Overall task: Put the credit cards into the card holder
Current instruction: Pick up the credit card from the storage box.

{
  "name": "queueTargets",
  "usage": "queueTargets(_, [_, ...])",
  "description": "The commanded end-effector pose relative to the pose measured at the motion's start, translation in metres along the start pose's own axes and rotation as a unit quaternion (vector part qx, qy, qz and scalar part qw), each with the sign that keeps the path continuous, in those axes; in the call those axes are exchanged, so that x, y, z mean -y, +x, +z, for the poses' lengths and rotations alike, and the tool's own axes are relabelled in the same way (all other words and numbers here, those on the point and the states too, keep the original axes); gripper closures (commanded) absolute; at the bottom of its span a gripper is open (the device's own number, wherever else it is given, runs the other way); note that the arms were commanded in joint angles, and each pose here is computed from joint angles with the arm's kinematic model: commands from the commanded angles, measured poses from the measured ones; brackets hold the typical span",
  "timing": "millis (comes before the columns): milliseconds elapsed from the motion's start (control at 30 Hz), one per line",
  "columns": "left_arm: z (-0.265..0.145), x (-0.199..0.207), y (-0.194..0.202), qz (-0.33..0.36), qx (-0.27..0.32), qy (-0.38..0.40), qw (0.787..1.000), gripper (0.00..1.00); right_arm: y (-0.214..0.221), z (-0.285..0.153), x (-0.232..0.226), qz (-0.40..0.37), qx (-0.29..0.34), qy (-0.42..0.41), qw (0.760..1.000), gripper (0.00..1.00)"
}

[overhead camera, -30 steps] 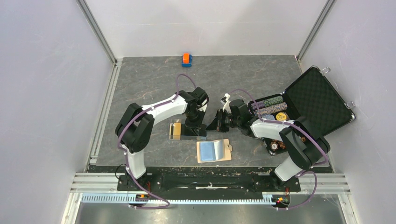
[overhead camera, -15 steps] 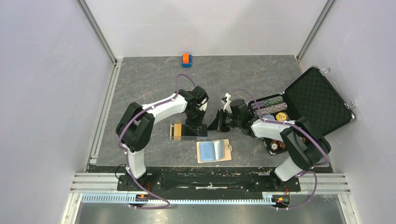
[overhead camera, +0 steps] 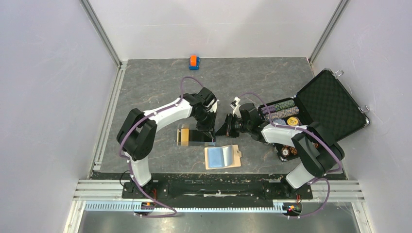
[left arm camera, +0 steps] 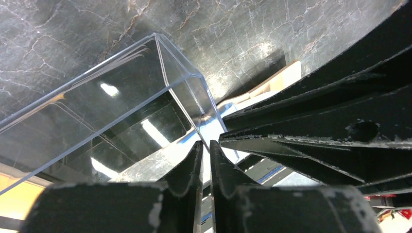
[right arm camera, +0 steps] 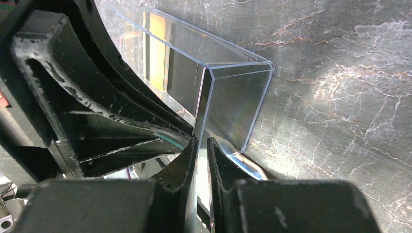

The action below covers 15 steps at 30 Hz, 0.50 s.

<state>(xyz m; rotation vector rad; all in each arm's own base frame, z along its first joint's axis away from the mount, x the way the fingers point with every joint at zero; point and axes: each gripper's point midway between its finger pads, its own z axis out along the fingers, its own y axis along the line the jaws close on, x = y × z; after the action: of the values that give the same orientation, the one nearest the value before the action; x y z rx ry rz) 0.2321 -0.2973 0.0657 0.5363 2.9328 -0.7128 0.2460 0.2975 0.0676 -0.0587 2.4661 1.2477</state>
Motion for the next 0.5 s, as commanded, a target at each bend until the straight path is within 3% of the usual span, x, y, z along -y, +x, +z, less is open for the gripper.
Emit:
queueTargets(0, [0.012, 0.014, -0.013, 0.002, 0.026, 0.032, 0.999, 0.84, 0.002, 0.000, -0.008, -0.015, -0.007, -0.009, 1.000, 0.89])
queueTargets(333, [0.026, -0.007, 0.001, -0.002, -0.009, -0.009, 1.000, 0.75, 0.001, 0.001, -0.008, -0.015, -0.007, -0.010, 1.000, 0.89])
queueTargets(367, [0.026, -0.007, 0.002, -0.002, -0.010, -0.009, 1.000, 0.77, 0.001, 0.000, -0.009, -0.015, -0.007, -0.011, 1.000, 0.89])
queueTargets(467, [0.019, -0.004, -0.001, 0.003, 0.001, -0.006, 1.000, 0.98, -0.001, 0.000, -0.010, -0.018, -0.003, -0.012, 1.000, 0.88])
